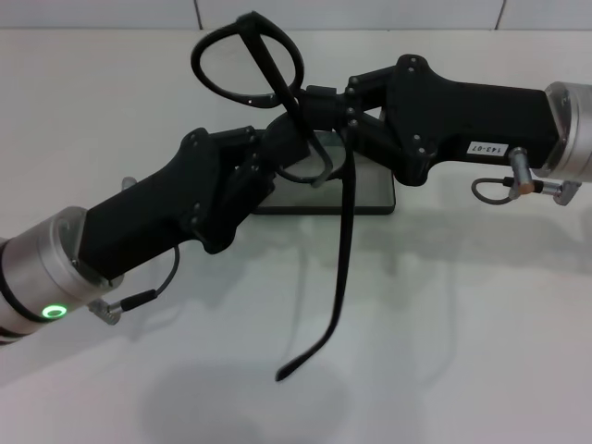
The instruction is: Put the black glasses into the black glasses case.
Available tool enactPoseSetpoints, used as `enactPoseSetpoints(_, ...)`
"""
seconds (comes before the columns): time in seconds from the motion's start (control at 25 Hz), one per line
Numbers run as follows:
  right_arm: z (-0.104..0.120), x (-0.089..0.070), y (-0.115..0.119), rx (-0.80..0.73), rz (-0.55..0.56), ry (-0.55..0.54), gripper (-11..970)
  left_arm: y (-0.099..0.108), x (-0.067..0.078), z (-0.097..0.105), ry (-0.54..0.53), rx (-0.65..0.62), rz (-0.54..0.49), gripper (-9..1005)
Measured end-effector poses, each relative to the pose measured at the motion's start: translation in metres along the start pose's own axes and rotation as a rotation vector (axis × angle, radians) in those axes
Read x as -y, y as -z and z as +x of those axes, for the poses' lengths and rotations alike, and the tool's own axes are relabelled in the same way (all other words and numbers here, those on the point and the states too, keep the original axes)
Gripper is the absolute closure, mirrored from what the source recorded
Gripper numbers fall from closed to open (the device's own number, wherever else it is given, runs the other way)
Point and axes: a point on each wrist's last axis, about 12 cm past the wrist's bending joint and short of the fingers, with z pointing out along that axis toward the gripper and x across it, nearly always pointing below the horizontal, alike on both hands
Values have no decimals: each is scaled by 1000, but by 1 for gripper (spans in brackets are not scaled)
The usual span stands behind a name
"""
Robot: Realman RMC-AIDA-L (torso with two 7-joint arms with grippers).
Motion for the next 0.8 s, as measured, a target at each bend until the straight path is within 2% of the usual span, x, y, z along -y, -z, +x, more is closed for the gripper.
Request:
enactPoseSetpoints(0.28,0,5,4,-1,48,14,936,4,2,-2,-9,1,9,957)
enactPoseSetpoints(0.52,-9,9,22,62,98,37,936,14,5,-4,-28,6,-11,956)
enactPoseSetpoints(0.68,-26,7,35,183,90,66,936,17,4,-4,-27,-22,-23,957)
enactPoseSetpoints(0.8,-37,5,42,317,103,86,936,11,3,-1,-17,-70,23,957)
